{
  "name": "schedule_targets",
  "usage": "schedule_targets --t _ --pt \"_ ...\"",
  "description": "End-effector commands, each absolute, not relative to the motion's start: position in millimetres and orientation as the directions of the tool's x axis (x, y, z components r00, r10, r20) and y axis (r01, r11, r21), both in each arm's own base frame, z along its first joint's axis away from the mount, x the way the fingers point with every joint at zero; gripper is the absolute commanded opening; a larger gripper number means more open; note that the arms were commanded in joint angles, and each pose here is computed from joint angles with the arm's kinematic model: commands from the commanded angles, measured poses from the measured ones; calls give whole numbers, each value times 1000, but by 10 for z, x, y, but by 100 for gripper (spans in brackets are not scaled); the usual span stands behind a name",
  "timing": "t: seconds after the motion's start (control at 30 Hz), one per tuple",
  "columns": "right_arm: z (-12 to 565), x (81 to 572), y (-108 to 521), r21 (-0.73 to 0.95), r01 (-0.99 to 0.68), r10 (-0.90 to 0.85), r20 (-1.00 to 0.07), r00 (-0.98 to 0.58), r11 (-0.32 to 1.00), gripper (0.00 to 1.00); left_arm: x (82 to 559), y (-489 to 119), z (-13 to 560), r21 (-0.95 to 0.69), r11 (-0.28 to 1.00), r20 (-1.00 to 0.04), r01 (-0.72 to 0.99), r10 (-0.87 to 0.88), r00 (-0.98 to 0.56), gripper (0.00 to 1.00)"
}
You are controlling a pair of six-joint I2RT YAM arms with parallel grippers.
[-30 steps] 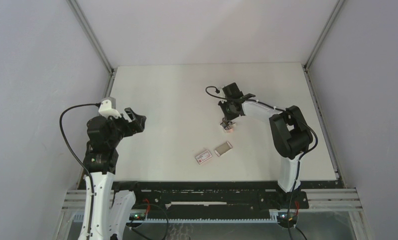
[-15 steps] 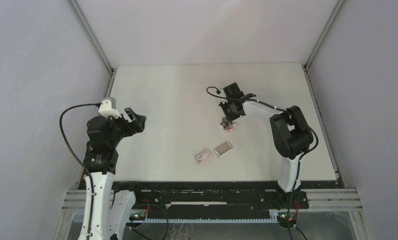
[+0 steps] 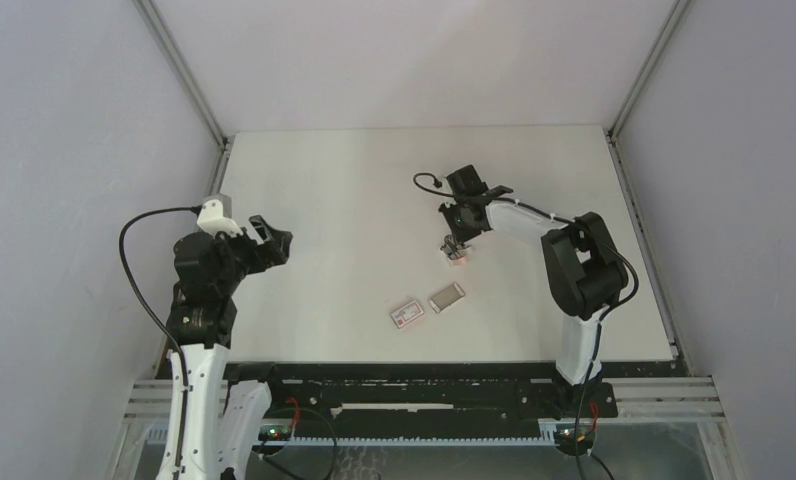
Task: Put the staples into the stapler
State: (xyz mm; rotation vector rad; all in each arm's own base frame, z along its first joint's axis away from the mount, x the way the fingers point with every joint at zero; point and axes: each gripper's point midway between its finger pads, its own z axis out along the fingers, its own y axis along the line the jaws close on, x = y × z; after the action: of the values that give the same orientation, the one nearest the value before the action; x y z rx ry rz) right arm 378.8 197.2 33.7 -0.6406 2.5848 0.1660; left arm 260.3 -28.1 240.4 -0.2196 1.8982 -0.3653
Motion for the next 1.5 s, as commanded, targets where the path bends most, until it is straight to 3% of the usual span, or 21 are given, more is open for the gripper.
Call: schedule_targets --t 0.0,0.17,0.33,0.47,0.63,0.93,1.3,1.4,1.47 --pt "1044 3937 2043 61 -442 -318 -607 -728 895 21 2634 -250 2486 -328 944 -902 40 -300 -311 87" --pt "1450 3855 1961 163 -391 -192 -665 -722 906 39 2666 -280 2438 -333 942 -897 53 -298 -327 85" --pt "1523 3582 1872 254 -355 -97 -677 -730 900 49 2703 -502 2384 -331 939 -884 92 -274 -379 84" --pt "1436 3427 1722 278 -310 -48 -670 -741 909 55 2718 -1051 2422 -361 906 -879 219 -252 -406 85" --pt "1359 3356 1428 346 -216 77 -665 -743 913 58 2800 -2097 2369 -346 821 -894 455 -142 -424 95" --pt "1367 3258 1012 419 -41 283 -680 -676 907 58 2986 -3635 2101 -183 668 -912 721 159 -379 96" --pt "1487 3209 769 499 9 399 -681 -614 866 57 3103 -4246 1504 -149 618 -854 772 314 -416 96" --pt "1487 3208 772 506 5 402 -679 -614 862 57 3142 -4280 1349 -124 630 -839 767 346 -420 91" --pt "1471 3201 778 509 3 403 -677 -616 861 57 3164 -4290 1267 -110 634 -832 766 363 -420 82"
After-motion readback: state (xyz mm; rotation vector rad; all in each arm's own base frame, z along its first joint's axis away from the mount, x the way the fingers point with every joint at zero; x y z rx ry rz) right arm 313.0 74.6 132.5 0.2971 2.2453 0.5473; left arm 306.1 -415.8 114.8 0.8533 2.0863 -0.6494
